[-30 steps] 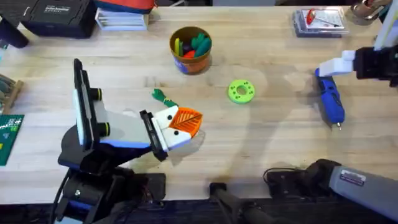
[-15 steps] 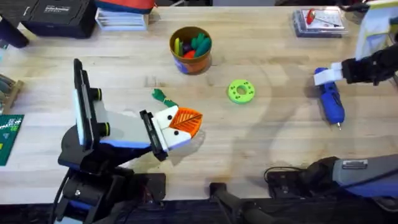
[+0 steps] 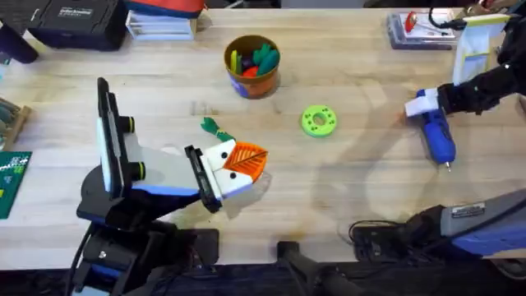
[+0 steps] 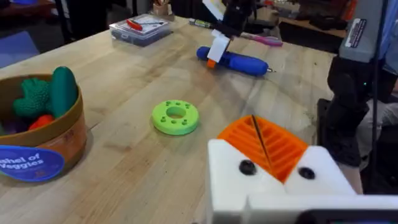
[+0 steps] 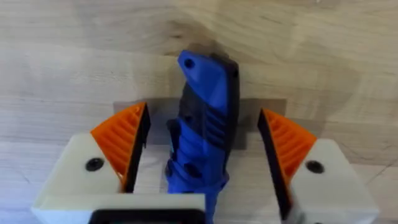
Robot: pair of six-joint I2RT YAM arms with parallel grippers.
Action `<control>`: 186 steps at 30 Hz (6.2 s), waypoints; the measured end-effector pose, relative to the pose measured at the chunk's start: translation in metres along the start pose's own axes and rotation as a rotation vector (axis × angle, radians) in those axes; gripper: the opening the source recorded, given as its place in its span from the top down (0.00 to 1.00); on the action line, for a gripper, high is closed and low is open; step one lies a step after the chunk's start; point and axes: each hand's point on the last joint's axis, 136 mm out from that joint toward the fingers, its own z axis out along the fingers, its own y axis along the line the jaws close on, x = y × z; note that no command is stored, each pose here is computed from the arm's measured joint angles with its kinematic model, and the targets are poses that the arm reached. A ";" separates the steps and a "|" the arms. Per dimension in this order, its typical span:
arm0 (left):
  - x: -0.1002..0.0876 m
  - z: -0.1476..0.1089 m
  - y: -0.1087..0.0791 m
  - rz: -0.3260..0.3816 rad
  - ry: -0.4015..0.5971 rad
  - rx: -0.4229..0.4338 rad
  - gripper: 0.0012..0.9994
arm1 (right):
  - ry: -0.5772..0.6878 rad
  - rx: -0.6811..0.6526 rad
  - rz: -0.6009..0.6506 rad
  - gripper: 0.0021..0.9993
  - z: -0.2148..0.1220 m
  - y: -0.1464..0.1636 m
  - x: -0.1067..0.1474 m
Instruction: Pick up the gripper from the table and insert it into the empty holder that is missing its gripper. Then pick up a screw, insert it into the mounting hole, and use the screwdriver to tighten it. Finally, clean up the table by picking up the vegetable and placing it into the bucket.
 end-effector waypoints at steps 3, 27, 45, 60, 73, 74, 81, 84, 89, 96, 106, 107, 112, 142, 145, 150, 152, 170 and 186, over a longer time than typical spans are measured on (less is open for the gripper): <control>0.000 0.000 0.000 0.000 0.000 0.000 1.00 | -0.009 -0.006 0.000 0.09 0.000 0.001 -0.002; 0.000 0.000 0.000 0.000 0.000 0.000 1.00 | -0.180 0.082 0.057 0.98 -0.063 -0.004 -0.023; 0.000 0.000 0.001 0.001 -0.001 -0.004 1.00 | -0.772 0.010 0.031 0.98 -0.258 0.137 -0.022; 0.000 0.000 0.001 0.000 -0.001 -0.005 1.00 | -1.319 -0.554 -0.092 0.98 -0.320 0.264 0.010; 0.000 0.000 0.001 0.000 -0.001 -0.008 1.00 | -1.406 -0.945 -0.322 0.98 -0.348 0.384 0.004; 0.000 0.000 0.001 0.001 -0.001 -0.008 1.00 | -1.441 -0.959 -0.353 0.98 -0.355 0.392 0.005; 0.000 0.000 0.001 0.001 -0.001 -0.007 1.00 | -1.590 -1.013 -0.526 0.98 -0.378 0.432 0.026; 0.000 0.000 0.001 0.001 -0.001 -0.008 1.00 | -1.586 -1.028 -0.568 0.98 -0.375 0.444 0.033; 0.000 0.000 0.001 0.001 -0.001 -0.008 1.00 | -1.590 -1.050 -0.598 0.98 -0.374 0.456 0.039; 0.000 0.000 0.001 0.001 -0.001 -0.008 1.00 | -1.576 -1.045 -0.614 0.98 -0.366 0.464 0.038; 0.000 0.000 0.001 0.001 -0.001 -0.008 1.00 | -1.567 -1.042 -0.617 0.98 -0.363 0.466 0.037; 0.000 0.000 0.001 0.000 -0.001 -0.008 1.00 | -1.567 -1.042 -0.617 0.98 -0.363 0.466 0.037; 0.000 0.000 0.001 0.001 -0.001 -0.008 1.00 | -1.558 -1.039 -0.620 0.98 -0.359 0.468 0.036; 0.000 0.000 0.001 0.001 -0.001 -0.008 1.00 | -1.541 -1.033 -0.626 0.98 -0.353 0.472 0.035; 0.000 0.000 0.001 0.001 -0.001 -0.008 1.00 | -1.545 -1.035 -0.625 0.98 -0.354 0.472 0.035; 0.000 0.000 0.001 0.001 -0.001 -0.008 1.00 | -1.555 -1.038 -0.621 0.98 -0.356 0.471 0.035; 0.000 0.000 0.001 0.001 -0.001 -0.008 1.00 | -1.548 -1.042 -0.629 0.98 -0.356 0.473 0.036; 0.000 0.000 0.001 0.001 -0.001 -0.008 1.00 | -1.477 -1.033 -0.678 0.98 -0.362 0.479 0.029; 0.000 0.000 0.002 0.001 -0.001 -0.011 1.00 | -1.439 -0.572 -0.865 0.98 -0.301 0.448 -0.011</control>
